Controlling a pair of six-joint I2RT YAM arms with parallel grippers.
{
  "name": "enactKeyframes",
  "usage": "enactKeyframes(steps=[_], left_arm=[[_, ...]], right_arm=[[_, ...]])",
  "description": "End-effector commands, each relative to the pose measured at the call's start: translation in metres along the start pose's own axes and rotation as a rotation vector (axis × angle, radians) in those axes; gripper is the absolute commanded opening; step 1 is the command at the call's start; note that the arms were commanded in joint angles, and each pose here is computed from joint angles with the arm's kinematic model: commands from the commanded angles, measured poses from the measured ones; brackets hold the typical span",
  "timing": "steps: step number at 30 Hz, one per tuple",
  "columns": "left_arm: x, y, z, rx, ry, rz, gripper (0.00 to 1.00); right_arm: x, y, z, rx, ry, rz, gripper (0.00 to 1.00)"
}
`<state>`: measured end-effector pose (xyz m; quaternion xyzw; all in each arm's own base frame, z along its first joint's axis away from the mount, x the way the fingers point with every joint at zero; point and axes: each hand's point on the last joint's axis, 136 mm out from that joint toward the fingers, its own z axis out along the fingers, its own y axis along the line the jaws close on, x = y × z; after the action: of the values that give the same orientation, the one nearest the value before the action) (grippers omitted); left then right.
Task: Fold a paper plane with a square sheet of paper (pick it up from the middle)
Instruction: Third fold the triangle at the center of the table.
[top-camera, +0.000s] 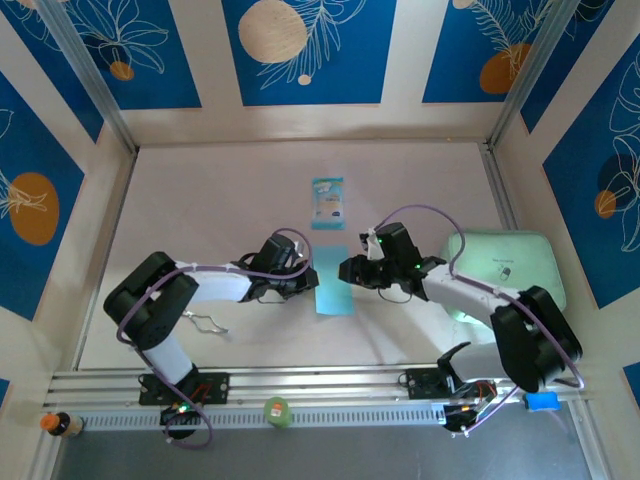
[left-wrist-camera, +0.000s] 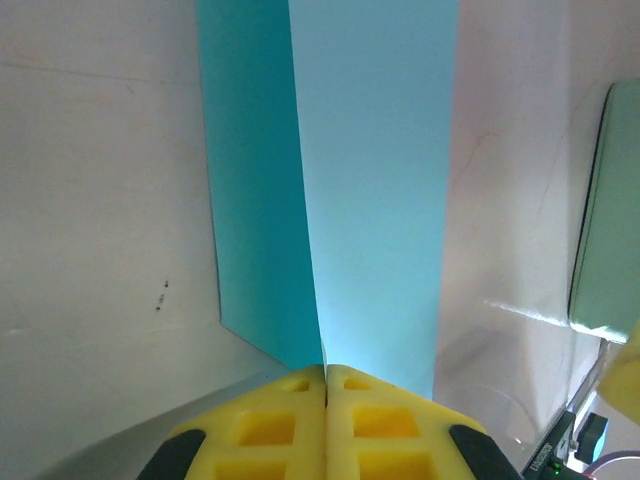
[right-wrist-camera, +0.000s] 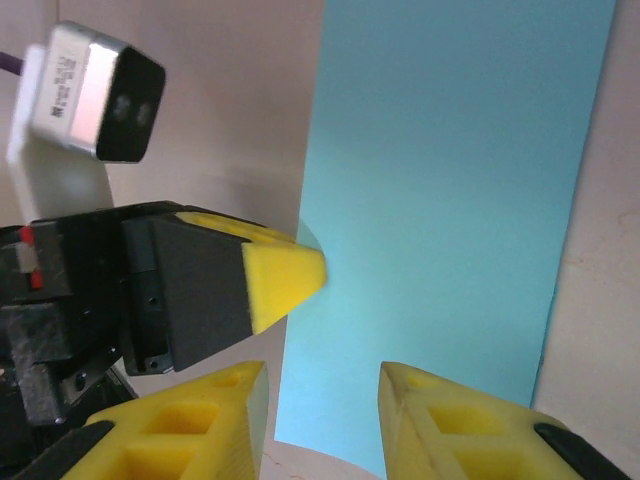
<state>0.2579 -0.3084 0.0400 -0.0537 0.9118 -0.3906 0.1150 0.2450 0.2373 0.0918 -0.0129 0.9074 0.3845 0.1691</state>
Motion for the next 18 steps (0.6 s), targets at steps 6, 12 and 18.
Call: enactKeyframes(steps=[6,12,18], left_arm=[[-0.004,-0.006,-0.010,0.015,-0.011,0.016,0.01],[-0.003,-0.007,-0.012,0.014,-0.007,0.009,0.01],[-0.004,-0.006,-0.012,0.011,-0.008,0.003,0.01]], right_arm=[[0.006,0.011,-0.014,-0.019,-0.060,-0.156,0.36],[0.016,0.030,-0.008,-0.029,-0.139,-0.413,0.43],[0.050,0.048,0.003,-0.054,-0.199,-0.812,0.55]])
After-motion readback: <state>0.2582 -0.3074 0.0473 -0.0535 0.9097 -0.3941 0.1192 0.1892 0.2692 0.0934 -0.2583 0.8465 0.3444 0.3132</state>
